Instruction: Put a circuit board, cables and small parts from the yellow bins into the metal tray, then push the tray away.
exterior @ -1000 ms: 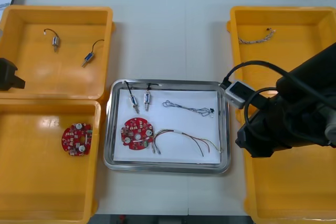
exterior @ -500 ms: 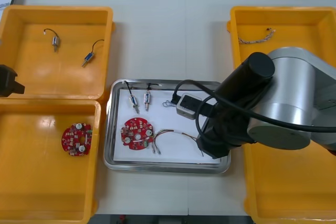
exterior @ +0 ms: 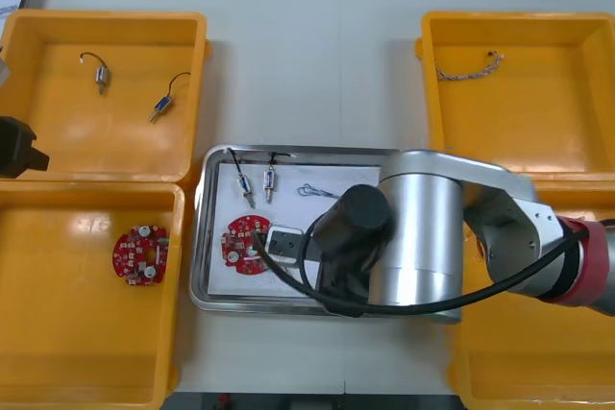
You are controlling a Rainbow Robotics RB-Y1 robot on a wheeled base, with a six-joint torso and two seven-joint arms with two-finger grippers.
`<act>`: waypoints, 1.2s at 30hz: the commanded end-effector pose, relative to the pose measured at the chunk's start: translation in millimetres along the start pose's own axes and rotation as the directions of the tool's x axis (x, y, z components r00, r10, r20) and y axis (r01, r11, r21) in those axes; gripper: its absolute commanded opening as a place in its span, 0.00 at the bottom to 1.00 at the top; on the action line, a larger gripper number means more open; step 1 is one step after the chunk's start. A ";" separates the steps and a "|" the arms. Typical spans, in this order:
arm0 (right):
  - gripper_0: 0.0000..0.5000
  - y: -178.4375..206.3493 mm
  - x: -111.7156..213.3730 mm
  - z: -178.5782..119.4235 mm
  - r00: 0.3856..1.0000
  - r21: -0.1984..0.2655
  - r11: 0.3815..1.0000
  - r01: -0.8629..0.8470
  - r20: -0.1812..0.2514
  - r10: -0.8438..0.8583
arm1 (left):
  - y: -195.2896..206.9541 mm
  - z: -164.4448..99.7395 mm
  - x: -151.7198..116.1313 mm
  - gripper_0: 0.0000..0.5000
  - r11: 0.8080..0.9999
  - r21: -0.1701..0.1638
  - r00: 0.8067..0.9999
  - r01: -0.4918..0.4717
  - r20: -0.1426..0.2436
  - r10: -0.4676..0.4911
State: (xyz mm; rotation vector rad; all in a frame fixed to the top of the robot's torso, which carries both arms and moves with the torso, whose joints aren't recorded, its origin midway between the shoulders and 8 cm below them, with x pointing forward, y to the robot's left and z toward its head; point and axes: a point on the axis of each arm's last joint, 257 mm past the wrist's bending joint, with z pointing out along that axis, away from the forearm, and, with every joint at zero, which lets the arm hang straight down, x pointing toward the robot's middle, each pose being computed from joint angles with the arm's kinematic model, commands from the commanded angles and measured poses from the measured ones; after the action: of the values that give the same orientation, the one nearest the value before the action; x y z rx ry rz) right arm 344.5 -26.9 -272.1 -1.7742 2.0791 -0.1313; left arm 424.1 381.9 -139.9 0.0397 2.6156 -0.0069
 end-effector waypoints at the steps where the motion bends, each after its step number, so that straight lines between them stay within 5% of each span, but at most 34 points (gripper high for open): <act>1: 1.00 13.4 -19.4 7.8 0.996 0.022 0.996 0.091 0.007 -0.091 | 2.4 -8.0 -2.0 1.00 0.999 -0.014 0.999 0.042 0.026 -0.042; 18: 1.00 46.9 -36.0 38.5 0.991 0.028 0.991 0.133 -0.008 -0.132 | 3.2 -8.0 -2.2 1.00 0.999 -0.017 0.999 0.043 0.027 -0.043; 36: 1.00 58.5 -38.4 34.5 0.991 0.013 0.990 0.137 0.000 -0.137 | 3.2 -8.0 -2.2 1.00 0.999 -0.017 0.999 0.043 0.027 -0.043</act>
State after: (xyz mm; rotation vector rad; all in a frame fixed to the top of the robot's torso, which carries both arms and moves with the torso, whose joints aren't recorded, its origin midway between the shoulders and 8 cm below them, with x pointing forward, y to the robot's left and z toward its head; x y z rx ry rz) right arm 317.2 12.5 -321.4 -1.9024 1.9782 -0.2188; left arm 424.4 383.0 -139.4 0.0377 2.6127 0.0009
